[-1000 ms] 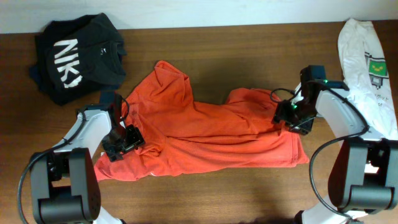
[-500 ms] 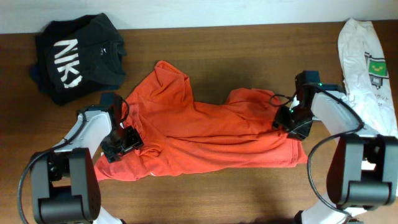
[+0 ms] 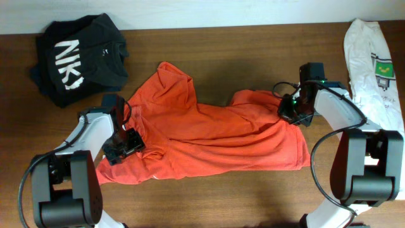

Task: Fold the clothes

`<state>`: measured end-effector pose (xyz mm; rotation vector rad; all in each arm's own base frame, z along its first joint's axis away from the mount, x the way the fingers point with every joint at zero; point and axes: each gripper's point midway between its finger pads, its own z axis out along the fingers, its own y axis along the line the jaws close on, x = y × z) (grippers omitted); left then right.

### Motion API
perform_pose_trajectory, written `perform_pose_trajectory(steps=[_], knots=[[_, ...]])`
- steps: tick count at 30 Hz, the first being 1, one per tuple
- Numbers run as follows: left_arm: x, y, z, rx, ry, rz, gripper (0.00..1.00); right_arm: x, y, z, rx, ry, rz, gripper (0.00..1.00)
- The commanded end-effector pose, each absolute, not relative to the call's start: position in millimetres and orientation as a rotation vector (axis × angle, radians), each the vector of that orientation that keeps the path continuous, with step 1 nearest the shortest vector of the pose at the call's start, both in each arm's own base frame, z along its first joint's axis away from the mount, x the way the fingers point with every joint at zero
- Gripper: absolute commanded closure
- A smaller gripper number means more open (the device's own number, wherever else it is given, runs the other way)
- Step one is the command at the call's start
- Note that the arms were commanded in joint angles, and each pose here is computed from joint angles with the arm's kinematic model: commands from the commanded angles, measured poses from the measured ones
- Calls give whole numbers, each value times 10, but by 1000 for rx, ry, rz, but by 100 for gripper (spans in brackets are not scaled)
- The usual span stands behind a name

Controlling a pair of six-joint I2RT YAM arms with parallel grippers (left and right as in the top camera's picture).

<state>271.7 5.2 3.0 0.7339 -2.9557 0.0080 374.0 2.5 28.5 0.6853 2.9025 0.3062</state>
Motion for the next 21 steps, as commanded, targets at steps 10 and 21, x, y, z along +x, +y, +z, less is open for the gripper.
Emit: perform_pose_trajectory(steps=[10,21], knots=[[2979,156,796,769,-3130,-4,65,3381,-616,1034,924,3029,48,79],[2289,-64,308,597,-2890,95,99,2923,-98,151,793,3192,91,96]])
